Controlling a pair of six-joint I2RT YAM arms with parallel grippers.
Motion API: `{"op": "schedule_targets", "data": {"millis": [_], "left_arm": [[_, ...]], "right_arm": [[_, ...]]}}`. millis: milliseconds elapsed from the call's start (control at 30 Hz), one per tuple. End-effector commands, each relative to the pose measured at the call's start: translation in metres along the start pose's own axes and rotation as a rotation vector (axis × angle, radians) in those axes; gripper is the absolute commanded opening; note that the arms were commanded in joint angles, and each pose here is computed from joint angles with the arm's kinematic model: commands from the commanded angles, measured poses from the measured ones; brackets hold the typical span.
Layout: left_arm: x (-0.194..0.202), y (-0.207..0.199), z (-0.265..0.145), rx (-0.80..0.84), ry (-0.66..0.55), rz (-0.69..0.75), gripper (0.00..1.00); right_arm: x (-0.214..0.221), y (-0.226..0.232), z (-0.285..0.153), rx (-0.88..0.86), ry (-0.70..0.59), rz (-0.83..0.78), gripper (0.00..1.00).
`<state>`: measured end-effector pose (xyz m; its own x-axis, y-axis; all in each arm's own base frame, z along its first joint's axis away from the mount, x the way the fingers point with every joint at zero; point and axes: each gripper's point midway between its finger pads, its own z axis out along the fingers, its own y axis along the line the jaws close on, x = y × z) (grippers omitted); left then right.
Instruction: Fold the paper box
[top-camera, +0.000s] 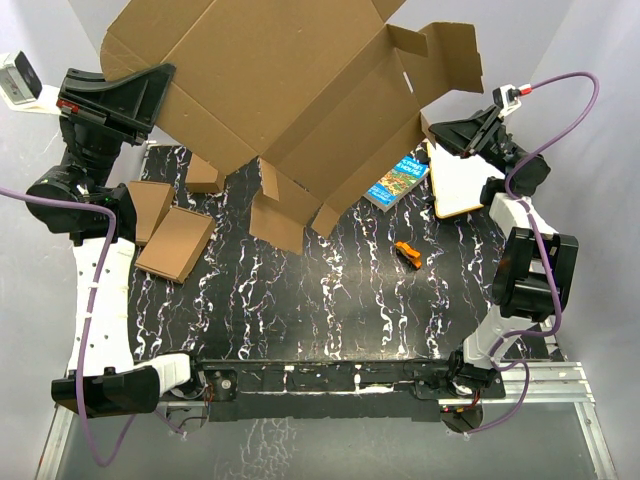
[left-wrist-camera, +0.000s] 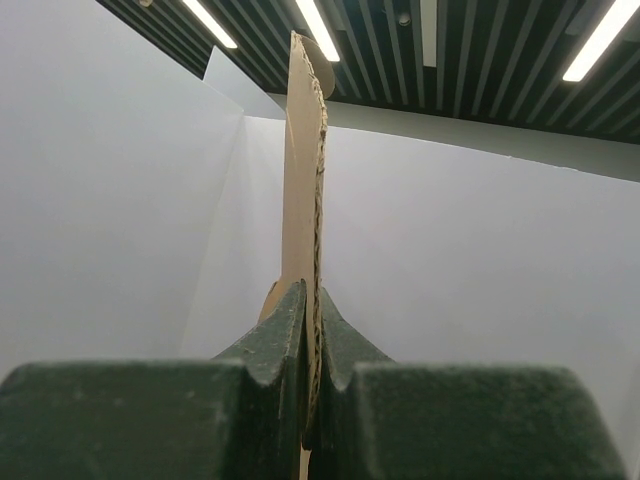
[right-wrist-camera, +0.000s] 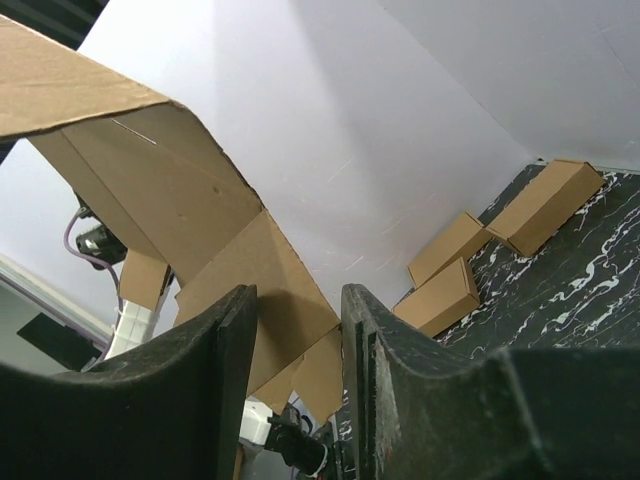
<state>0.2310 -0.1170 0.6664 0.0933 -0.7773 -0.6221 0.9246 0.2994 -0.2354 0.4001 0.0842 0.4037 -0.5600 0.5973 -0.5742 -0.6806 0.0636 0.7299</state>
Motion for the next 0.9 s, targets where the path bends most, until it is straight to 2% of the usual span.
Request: {"op": "schedule_targets", "data": {"millis": [0,167,567,867], "left_arm": [[-0.019,-0.021,0.002,0.050,-0.084,0.033,0.00],[-0.019,-0.019,0.002,0.049,-0.093,0.018,0.00],[-0.024,-0.024,0.003,0.074,-0.116,-0.011,0.00],[-0.027,-0.029,0.002,0.094,-0.133,-0.043,0.00]], "right_arm": [[0.017,0.068,-0.002,-0.222,0.007,-0.357,0.42],[0.020,0.071,0.001,-0.237,0.013,-0.368,0.44],[0.013,0.050,0.010,-0.248,0.005,-0.379,0.61],[0.007,0.056,0.025,-0.306,-0.001,-0.395,0.62]]}}
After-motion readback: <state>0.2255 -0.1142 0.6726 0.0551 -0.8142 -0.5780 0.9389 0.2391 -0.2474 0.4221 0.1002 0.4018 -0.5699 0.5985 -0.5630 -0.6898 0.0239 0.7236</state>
